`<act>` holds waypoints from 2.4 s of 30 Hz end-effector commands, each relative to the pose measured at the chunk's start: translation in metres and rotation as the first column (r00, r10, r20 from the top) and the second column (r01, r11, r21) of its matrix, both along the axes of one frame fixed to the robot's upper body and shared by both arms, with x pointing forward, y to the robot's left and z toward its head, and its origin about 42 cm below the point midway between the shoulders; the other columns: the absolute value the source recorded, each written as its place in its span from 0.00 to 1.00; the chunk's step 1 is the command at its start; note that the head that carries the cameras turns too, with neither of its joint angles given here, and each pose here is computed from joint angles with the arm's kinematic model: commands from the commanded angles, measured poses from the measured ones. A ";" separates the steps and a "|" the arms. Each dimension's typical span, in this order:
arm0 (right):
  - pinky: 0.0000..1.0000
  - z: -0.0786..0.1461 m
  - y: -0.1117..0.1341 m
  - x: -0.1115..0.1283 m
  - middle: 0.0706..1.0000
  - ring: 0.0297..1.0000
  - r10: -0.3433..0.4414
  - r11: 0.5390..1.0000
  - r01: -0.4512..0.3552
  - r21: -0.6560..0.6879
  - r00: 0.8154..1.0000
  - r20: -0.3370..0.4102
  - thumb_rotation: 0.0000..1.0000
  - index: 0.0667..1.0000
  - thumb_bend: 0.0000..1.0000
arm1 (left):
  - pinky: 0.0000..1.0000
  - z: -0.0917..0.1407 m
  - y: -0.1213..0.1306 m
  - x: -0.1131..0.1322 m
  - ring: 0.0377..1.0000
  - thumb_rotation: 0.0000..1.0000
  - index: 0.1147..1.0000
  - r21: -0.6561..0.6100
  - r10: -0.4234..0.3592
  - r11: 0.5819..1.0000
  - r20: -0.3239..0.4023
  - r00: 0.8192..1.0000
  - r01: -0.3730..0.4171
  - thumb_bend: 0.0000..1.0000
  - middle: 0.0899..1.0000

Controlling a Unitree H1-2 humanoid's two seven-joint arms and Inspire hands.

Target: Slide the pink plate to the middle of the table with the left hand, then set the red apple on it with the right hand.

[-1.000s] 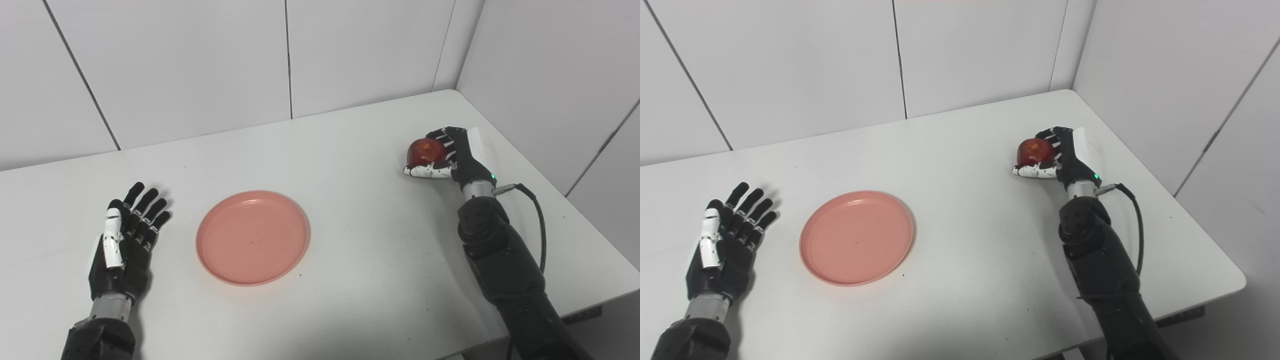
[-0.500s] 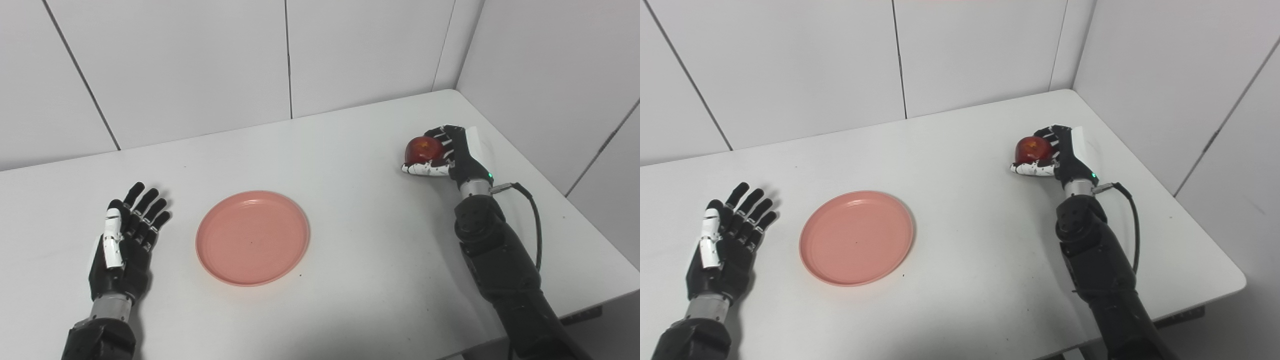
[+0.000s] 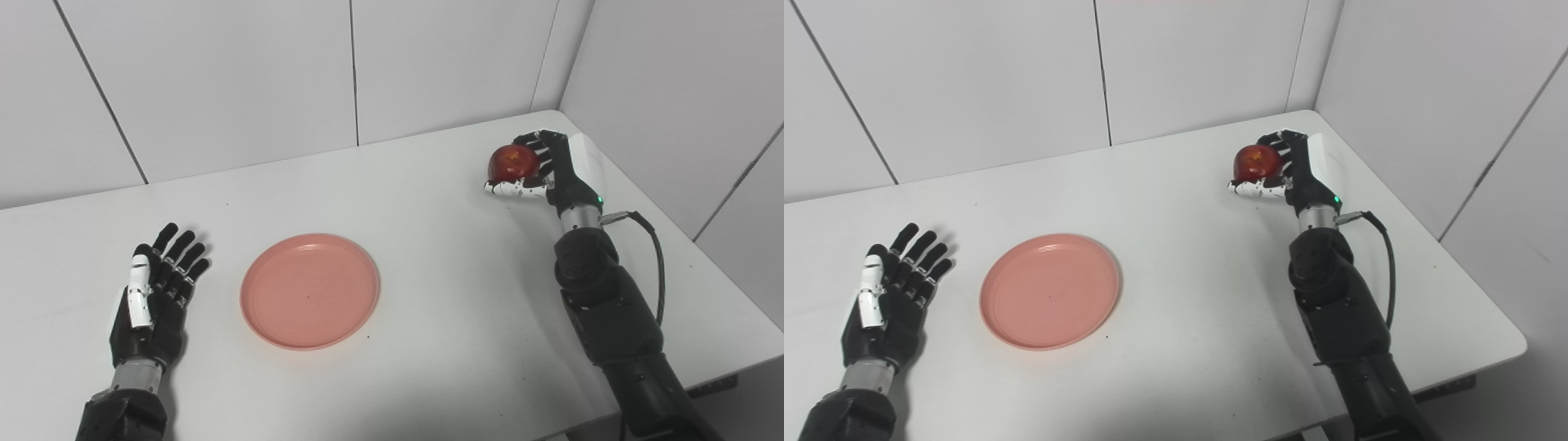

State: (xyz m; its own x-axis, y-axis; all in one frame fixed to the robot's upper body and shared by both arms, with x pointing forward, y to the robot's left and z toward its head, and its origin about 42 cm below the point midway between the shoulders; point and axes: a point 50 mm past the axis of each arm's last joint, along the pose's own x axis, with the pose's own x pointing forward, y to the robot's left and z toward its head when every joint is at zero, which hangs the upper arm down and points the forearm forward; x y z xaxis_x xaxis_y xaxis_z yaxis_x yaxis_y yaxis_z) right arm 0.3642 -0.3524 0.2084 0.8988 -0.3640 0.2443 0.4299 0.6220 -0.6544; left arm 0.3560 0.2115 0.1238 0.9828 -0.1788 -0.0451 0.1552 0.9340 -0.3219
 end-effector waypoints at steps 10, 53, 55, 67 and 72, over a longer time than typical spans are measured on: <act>0.41 0.063 0.047 0.002 0.47 0.45 0.142 0.989 -0.136 -0.054 0.981 0.135 0.13 0.45 0.51 | 0.89 -0.015 -0.009 -0.009 0.87 1.00 0.86 0.004 0.013 1.000 -0.085 0.996 -0.013 0.35 0.87; 0.36 0.035 0.212 0.004 0.46 0.42 0.593 0.804 -0.595 0.015 0.803 0.058 0.13 0.45 0.51 | 0.88 -0.001 -0.065 -0.016 0.87 1.00 0.86 0.040 0.032 0.999 -0.071 0.997 -0.029 0.36 0.88; 0.36 0.031 0.215 0.002 0.46 0.42 0.602 0.797 -0.603 0.024 0.797 0.051 0.13 0.45 0.51 | 0.88 -0.001 -0.066 -0.016 0.87 1.00 0.86 0.046 0.033 0.998 -0.070 0.997 -0.030 0.36 0.88; 0.38 0.016 0.231 0.000 0.46 0.43 0.621 0.781 -0.619 0.077 0.784 0.004 0.13 0.45 0.51 | 0.86 -0.001 -0.067 -0.011 0.86 1.00 0.84 0.043 0.062 0.997 -0.074 0.995 -0.059 0.36 0.86; 0.37 0.013 0.236 0.000 0.46 0.42 0.640 0.766 -0.638 0.079 0.769 -0.006 0.13 0.45 0.51 | 0.86 0.000 -0.066 -0.011 0.86 1.00 0.85 0.046 0.074 0.996 -0.070 0.995 -0.071 0.36 0.86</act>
